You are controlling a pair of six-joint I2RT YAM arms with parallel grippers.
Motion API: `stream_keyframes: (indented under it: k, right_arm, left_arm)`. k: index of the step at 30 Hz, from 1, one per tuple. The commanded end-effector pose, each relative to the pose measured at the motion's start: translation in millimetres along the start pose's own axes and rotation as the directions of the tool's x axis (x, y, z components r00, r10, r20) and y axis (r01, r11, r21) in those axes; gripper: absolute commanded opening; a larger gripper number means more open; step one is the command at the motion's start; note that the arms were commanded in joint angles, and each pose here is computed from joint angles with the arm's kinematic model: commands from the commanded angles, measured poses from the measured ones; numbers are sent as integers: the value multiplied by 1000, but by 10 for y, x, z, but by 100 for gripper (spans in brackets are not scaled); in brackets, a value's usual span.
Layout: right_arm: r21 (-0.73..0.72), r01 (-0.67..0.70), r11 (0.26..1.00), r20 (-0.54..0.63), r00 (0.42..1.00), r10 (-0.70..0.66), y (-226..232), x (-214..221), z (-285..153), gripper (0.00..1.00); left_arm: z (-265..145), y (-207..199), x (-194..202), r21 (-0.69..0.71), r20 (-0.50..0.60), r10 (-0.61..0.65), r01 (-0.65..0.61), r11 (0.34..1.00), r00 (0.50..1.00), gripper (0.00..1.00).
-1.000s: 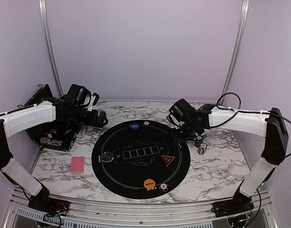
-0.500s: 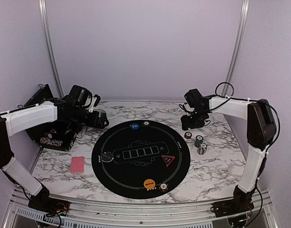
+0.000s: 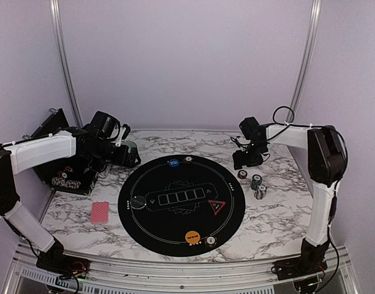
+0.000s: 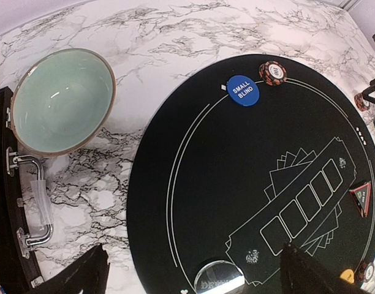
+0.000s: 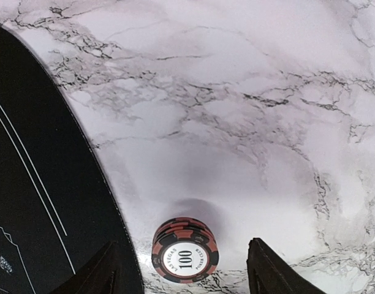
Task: Distribute texas hold em gaming equipment
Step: Pick up the pile of poker chips from the center of the board.
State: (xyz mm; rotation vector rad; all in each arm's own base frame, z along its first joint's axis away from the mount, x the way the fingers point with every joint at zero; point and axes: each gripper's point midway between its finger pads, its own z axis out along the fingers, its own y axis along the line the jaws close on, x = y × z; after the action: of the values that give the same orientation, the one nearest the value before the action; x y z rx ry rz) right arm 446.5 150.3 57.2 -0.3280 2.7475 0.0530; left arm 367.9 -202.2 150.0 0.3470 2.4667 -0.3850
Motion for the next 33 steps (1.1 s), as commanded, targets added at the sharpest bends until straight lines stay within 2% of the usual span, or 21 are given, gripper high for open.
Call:
stream_keyframes:
  k: [1,12,33]
  right_arm:
    - [-2,8,1000,-16,1000,-8,-48,13,68,68]
    - [22,13,1000,-66,998,-11,-102,177,261,65]
    - [6,8,1000,-110,994,-8,-34,359,371,49]
  left_arm:
    - [11,25,18,-8,-21,5,-5,1000,1000,99]
    - [16,34,25,-13,-23,4,-4,1000,1000,99]
    - [52,41,42,-15,-34,2,-3,1000,999,99]
